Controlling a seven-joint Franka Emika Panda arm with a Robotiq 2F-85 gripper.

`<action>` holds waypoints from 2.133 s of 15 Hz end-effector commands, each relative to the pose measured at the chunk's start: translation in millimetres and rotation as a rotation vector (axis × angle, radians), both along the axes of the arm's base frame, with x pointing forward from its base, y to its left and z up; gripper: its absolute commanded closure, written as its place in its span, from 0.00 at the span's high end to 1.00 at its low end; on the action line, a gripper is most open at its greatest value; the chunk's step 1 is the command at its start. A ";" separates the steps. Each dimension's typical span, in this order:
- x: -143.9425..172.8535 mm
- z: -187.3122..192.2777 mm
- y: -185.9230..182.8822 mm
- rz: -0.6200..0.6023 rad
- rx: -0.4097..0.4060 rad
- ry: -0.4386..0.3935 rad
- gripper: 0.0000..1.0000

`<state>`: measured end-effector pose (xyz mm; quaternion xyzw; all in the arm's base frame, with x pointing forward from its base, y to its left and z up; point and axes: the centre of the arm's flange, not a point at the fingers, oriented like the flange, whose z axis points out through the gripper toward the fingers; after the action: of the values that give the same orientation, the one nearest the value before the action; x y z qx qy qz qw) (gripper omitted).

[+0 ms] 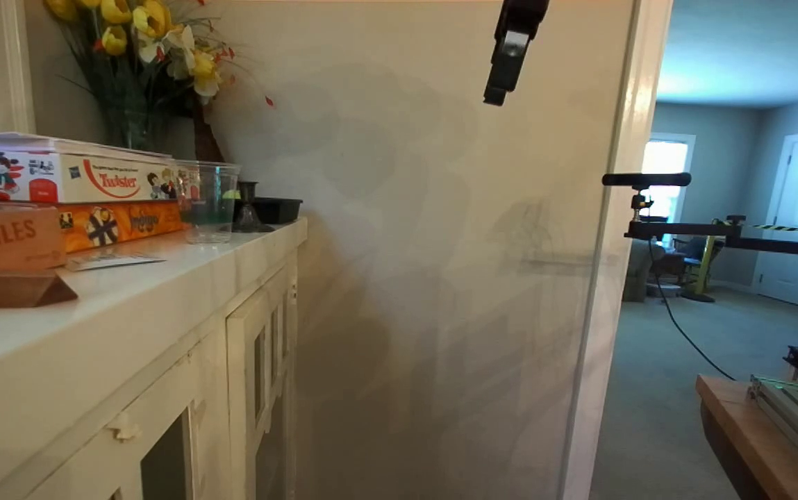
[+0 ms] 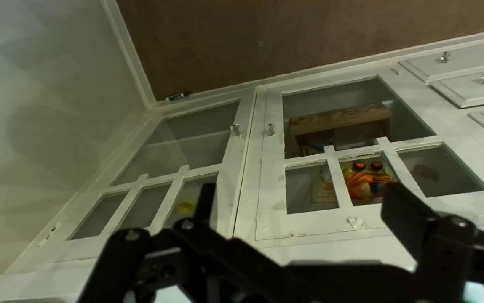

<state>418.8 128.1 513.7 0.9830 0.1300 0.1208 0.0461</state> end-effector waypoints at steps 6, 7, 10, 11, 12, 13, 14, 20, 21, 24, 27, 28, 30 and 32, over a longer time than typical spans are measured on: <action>6.8 -66.5 -16.4 0.013 -0.011 -0.147 1.00; 8.5 -76.6 -19.1 0.012 -0.001 -0.156 1.00; 11.5 -103.7 -27.5 -0.001 0.027 -0.164 1.00; 13.3 -112.8 -30.8 -0.004 0.036 -0.165 1.00; 14.8 -121.2 -34.7 -0.007 0.043 -0.163 1.00; 16.4 -130.1 -38.7 -0.012 0.051 -0.161 1.00; 18.2 -137.8 -42.7 -0.017 0.058 -0.159 1.00; 30.0 -186.2 -71.8 -0.072 0.109 -0.115 1.00; 32.7 -194.8 -76.3 -0.083 0.110 -0.103 1.00; 37.8 -217.3 -89.2 -0.110 0.120 -0.055 1.00; 30.0 -217.5 -85.6 -0.104 0.119 -0.040 1.00; 30.5 -221.3 -85.1 -0.090 0.128 -0.033 1.00; 31.6 -222.9 -82.4 -0.078 0.132 -0.031 1.00; 31.6 -222.8 -81.8 -0.077 0.132 -0.031 1.00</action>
<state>450.4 46.3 290.9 0.9862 0.0833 0.1425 -0.0122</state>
